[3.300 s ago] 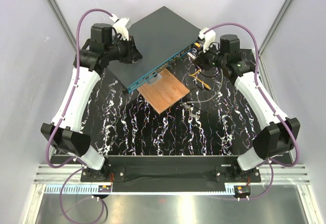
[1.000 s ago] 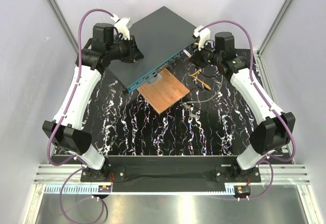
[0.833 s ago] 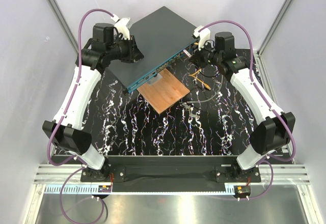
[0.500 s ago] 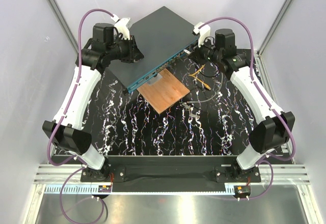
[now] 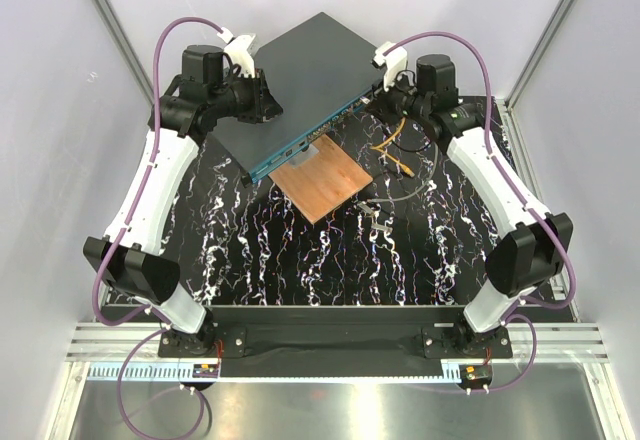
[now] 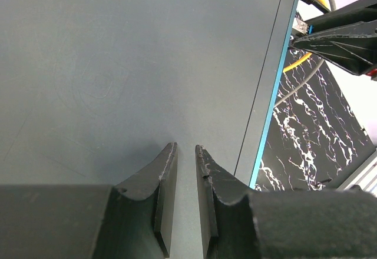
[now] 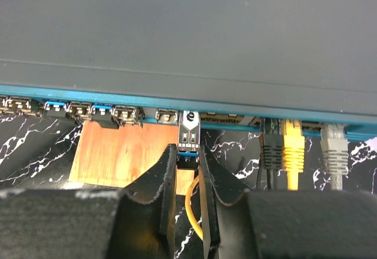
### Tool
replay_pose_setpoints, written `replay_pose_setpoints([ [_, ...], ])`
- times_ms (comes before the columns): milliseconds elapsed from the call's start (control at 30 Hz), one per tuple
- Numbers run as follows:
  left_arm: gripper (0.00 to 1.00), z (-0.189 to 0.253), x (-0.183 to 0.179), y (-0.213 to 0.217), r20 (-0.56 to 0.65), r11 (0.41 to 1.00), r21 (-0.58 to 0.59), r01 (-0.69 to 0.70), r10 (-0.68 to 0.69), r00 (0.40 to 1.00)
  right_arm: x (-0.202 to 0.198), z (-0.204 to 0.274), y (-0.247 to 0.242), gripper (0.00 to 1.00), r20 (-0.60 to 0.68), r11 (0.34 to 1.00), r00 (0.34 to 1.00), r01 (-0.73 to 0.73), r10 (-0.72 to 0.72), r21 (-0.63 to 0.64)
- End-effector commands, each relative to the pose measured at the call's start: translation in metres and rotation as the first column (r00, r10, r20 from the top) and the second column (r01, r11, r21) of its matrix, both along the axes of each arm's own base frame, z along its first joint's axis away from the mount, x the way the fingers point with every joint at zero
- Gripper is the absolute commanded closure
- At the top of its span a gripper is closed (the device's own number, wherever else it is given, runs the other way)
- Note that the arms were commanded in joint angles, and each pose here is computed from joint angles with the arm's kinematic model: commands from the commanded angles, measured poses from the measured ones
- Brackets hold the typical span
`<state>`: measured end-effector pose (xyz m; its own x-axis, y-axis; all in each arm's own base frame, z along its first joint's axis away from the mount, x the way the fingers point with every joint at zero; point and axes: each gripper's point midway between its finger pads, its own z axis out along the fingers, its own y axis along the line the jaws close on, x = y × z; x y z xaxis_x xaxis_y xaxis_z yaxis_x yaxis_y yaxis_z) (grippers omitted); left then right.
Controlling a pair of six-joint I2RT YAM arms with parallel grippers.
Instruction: Insert the plug into the switch port
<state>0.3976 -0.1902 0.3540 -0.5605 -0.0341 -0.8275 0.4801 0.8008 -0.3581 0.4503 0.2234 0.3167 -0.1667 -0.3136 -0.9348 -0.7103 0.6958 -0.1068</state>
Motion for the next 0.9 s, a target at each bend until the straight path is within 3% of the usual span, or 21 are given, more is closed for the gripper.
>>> replay_pose_setpoints([
  [0, 0.77, 0.031, 0.001, -0.002, 0.087, 0.999, -0.035, 0.014, -0.011, 0.996, 0.005, 0.025, 0.015, 1.00, 0.091, 0.999, 0.995, -0.038, 0.036, 0.019],
  [400, 0.77, 0.029, 0.003, -0.004, 0.080, 0.999, -0.040, 0.016, -0.013, 0.997, 0.014, 0.022, 0.020, 1.00, 0.079, 0.999, 0.996, -0.036, 0.034, 0.031],
  [600, 0.77, 0.032, 0.002, -0.003, 0.089, 0.999, -0.040, 0.017, -0.014, 0.996, 0.009, 0.019, 0.012, 0.71, 0.067, 1.000, 0.998, -0.015, 0.016, -0.006],
  [867, 0.77, 0.031, 0.001, -0.002, 0.085, 0.999, -0.038, 0.014, -0.011, 0.996, -0.007, 0.013, -0.008, 0.48, 0.040, 0.999, 0.999, 0.005, -0.003, -0.046],
])
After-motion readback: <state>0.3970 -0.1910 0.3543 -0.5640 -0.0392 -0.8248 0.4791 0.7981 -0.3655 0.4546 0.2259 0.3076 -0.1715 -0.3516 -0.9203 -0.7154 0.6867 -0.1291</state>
